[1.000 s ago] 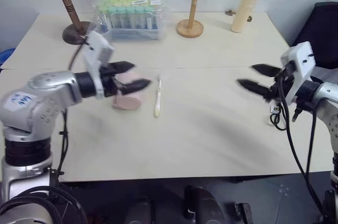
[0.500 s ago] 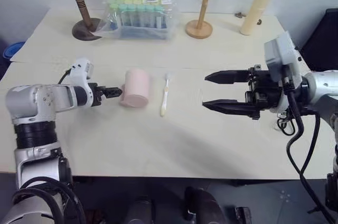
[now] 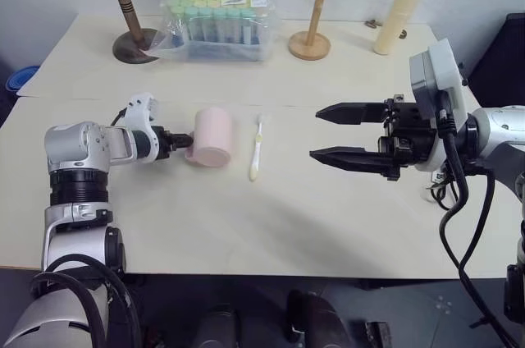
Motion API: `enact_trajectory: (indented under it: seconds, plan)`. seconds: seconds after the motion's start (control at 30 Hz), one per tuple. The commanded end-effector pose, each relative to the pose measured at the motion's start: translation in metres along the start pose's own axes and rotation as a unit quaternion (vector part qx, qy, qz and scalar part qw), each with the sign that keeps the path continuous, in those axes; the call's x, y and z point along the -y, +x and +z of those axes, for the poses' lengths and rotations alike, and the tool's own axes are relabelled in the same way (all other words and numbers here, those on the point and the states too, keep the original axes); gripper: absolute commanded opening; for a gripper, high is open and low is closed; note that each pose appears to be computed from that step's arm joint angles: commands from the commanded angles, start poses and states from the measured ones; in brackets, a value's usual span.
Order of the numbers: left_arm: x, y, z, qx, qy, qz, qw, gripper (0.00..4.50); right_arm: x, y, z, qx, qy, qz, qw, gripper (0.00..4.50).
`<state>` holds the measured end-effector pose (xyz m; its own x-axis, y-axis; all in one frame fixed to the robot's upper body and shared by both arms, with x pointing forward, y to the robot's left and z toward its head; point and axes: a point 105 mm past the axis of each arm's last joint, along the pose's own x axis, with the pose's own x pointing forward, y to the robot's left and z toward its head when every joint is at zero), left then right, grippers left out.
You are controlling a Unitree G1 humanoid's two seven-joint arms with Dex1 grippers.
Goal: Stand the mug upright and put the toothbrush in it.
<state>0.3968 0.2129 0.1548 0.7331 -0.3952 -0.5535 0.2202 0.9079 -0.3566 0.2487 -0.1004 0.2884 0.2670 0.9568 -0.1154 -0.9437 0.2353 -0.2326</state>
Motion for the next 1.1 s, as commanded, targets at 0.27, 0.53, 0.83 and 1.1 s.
enact_trajectory:
  seconds: [0.27, 0.53, 0.83, 1.1]
  plan:
    - [0.009, -0.005, -0.001, -0.004, 0.009, -0.019, 1.0, 0.01, -0.002, -0.003, 0.012, 0.02, -0.017, -0.004, 1.0, 3.45]
    - [0.044, -0.043, 0.066, 0.304, 0.145, -0.009, 0.942, 0.01, -0.001, -0.006, 0.008, 0.018, -0.006, -0.016, 1.0, 3.45]
    - [0.046, -0.024, 0.039, 0.433, 0.268, 0.104, 0.854, 0.01, -0.001, -0.005, -0.009, 0.019, 0.021, -0.019, 0.999, 3.45]
    - [0.012, -0.006, 0.002, 0.417, 0.295, 0.164, 0.844, 0.01, 0.001, -0.011, -0.011, 0.023, 0.023, -0.023, 0.999, 3.45]
